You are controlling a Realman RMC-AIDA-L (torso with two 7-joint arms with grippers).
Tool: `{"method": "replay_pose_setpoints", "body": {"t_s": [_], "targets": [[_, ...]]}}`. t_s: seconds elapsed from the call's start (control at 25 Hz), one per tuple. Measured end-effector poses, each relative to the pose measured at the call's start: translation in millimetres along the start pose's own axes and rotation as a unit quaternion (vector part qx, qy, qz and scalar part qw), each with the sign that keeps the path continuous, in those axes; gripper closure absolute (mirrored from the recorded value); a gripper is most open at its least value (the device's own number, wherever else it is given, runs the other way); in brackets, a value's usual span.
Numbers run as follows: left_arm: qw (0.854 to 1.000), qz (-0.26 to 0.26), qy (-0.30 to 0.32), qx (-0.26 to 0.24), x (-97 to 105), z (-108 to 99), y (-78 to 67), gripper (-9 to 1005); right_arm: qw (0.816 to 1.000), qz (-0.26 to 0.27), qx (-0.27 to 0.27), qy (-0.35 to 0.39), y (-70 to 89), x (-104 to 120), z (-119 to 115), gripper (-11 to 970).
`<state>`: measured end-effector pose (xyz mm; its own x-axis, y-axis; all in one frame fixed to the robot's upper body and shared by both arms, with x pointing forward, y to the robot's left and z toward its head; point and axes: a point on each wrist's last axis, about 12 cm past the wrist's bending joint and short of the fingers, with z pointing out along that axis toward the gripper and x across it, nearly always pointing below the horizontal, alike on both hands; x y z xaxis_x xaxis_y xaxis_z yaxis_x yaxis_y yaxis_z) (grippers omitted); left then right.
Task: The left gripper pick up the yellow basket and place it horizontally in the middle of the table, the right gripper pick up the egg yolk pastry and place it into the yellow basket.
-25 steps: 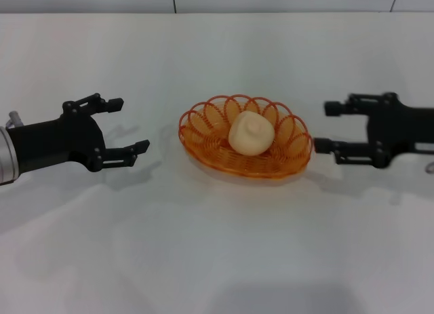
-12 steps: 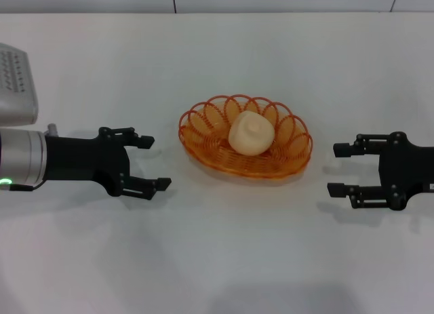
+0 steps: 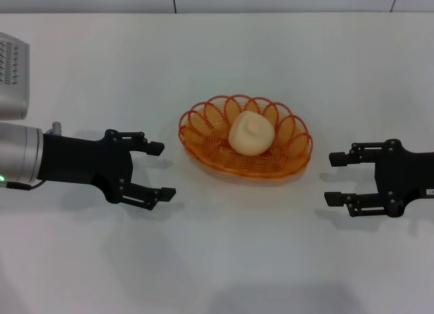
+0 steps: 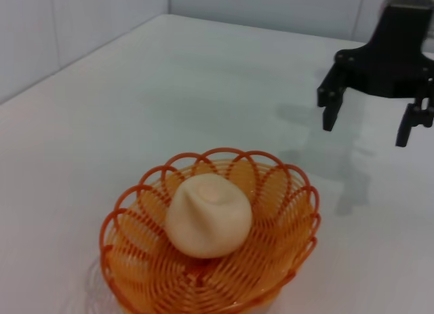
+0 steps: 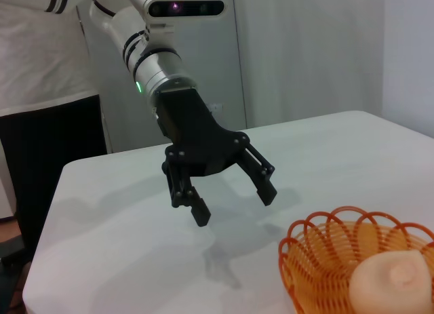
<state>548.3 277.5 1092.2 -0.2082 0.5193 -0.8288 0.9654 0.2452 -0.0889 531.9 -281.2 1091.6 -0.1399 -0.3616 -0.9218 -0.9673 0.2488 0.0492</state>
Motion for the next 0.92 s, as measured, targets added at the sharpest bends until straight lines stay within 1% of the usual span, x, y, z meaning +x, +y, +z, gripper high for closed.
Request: {"method": "replay_pose_setpoints", "body": {"t_s": [0.32, 0.92], "targets": [[1.0, 0.001, -0.003, 0.021, -2.0, 0.0, -4.0, 103, 1.0, 0.0, -0.005, 0.007, -2.7, -3.1, 3.1, 273], [1.0, -0.005, -0.002, 0.018, -0.5, -0.2, -4.0, 103, 1.0, 0.0, -0.007, 0.009, -2.5, -3.2, 3.0, 273]]}}
